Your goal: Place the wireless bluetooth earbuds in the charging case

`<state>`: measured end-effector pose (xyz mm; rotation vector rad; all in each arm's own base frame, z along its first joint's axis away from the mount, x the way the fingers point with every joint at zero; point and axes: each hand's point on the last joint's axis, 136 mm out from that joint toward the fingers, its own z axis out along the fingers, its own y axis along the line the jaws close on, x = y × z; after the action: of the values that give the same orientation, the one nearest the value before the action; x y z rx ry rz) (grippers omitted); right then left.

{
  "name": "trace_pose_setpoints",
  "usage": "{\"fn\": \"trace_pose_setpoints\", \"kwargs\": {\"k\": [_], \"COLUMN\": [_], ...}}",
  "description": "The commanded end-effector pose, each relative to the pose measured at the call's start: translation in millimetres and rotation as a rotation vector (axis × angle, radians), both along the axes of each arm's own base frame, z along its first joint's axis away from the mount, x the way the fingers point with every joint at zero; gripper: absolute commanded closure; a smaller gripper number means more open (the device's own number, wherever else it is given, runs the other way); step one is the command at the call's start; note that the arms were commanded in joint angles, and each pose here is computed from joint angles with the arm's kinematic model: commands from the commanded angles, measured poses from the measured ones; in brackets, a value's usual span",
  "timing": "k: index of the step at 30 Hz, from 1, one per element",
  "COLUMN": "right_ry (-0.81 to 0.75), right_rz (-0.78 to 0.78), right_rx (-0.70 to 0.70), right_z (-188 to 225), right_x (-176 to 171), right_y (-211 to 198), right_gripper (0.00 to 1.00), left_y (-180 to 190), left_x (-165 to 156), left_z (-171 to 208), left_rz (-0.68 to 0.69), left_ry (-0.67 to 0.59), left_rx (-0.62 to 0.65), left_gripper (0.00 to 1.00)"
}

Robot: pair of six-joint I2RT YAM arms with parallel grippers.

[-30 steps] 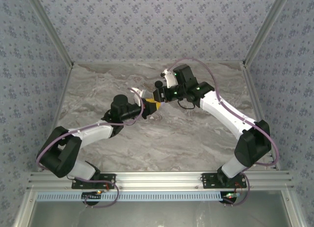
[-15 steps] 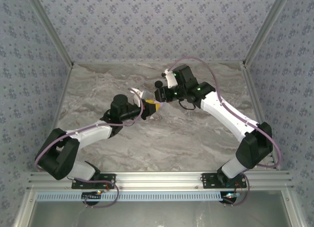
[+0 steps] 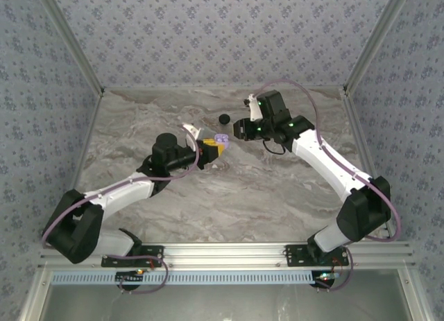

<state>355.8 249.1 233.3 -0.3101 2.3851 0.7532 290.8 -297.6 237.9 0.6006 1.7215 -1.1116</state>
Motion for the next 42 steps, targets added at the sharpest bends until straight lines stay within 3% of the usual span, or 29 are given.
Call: {"fn": "trace_pose_setpoints", "kwargs": {"k": [1,9,27,42], "right_ry": [0.045,0.091,0.074,0.039], "right_rz": [0.015,0.106,0.29,0.337], "right_rx": [0.074,0.215,0.406,0.419], "right_z": [-1.3,-2.2,32.5,46.1], "right_x": [-2.9,-7.5,-24.8,-36.1], "right_y": [2.3,15.0,41.5,40.2], "right_gripper": [0.76,0.86,0.87,0.86], "left_y": [-3.2,-5.7,-10.5,-6.7], "left_x": [-11.6,-19.8,-19.2,-6.7], "left_z": [28.6,40.0,34.4,19.8], "left_rz": [-0.05,-0.093,-0.117,-0.044], "left_ry": [-0.103,-0.132,-0.098,-0.053], "left_rx": [-0.051,-0.115,-0.127,-0.093], "left_gripper": [0.82,0.82,0.82,0.83]}}
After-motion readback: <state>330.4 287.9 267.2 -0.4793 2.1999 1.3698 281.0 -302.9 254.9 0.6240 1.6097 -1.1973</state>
